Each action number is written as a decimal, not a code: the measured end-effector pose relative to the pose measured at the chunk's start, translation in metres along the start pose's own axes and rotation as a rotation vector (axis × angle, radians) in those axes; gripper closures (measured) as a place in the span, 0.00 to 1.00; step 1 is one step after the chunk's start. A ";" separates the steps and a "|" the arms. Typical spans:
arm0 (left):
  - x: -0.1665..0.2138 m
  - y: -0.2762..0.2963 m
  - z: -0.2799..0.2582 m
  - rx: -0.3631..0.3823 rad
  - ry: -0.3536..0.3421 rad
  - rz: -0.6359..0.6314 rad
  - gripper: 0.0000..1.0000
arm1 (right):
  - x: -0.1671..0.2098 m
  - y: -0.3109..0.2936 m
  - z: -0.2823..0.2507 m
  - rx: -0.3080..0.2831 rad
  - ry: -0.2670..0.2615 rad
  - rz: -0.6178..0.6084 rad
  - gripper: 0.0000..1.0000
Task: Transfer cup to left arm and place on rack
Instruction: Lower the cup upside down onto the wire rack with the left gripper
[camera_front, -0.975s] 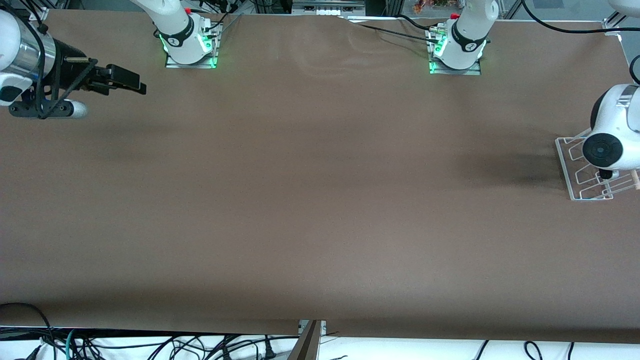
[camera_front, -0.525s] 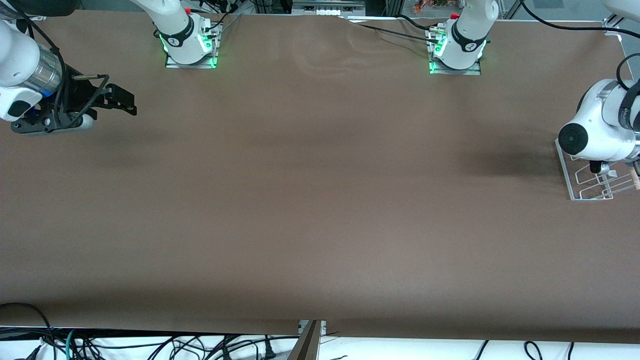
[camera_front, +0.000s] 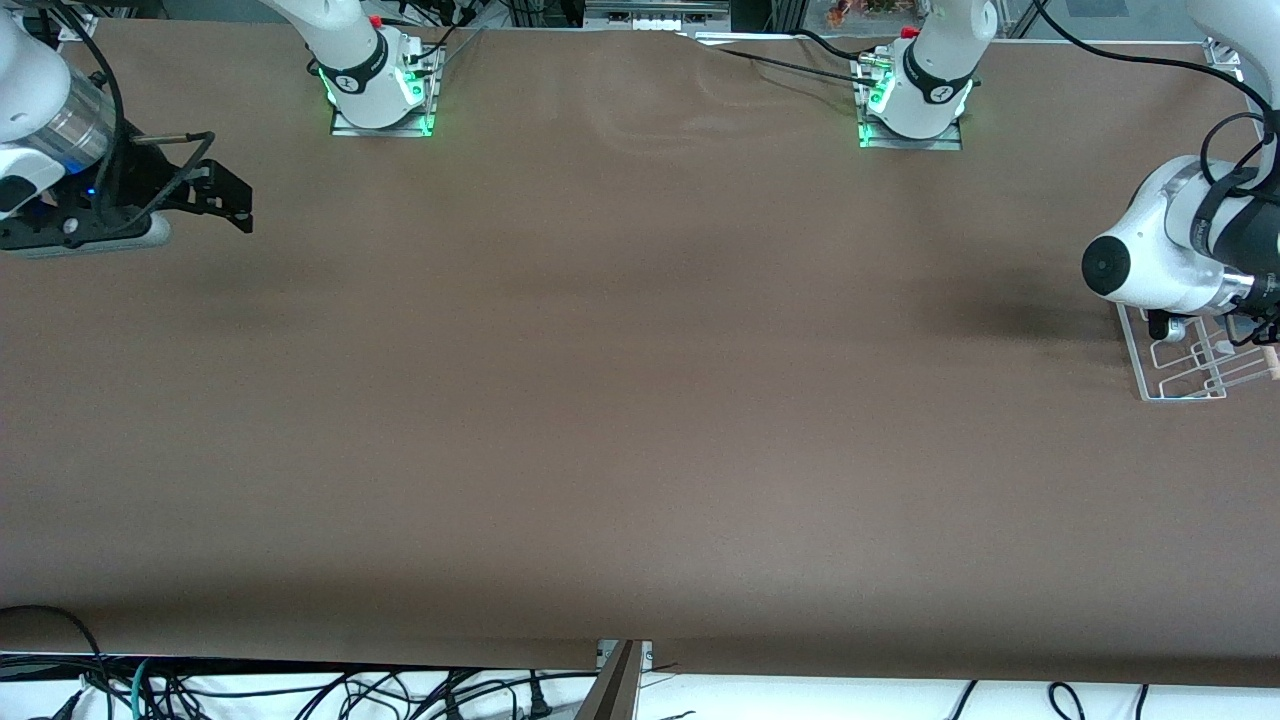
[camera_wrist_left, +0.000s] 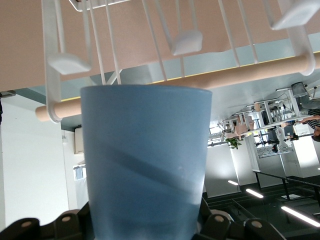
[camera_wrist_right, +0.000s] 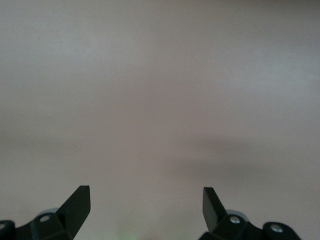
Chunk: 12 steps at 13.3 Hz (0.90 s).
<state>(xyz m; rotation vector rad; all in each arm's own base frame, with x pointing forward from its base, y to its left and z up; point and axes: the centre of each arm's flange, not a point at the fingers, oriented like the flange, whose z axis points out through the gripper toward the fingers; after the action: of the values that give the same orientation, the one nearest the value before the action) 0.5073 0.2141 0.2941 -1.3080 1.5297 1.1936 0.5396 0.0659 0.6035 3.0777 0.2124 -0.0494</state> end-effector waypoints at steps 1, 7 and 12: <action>0.004 0.002 0.000 0.002 0.001 -0.005 0.30 | 0.000 0.003 -0.004 -0.012 0.009 0.004 0.00; 0.028 0.010 -0.001 0.024 0.013 -0.036 0.30 | 0.018 0.007 -0.006 -0.021 0.061 0.018 0.00; 0.032 0.013 0.004 0.043 -0.016 -0.052 0.30 | 0.024 -0.011 -0.019 -0.016 0.099 0.111 0.00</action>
<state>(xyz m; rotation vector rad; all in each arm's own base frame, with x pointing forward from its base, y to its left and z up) 0.4892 0.2102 0.2648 -1.2990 1.4929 1.1299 0.5621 0.0807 0.6209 3.0725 0.0465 0.1094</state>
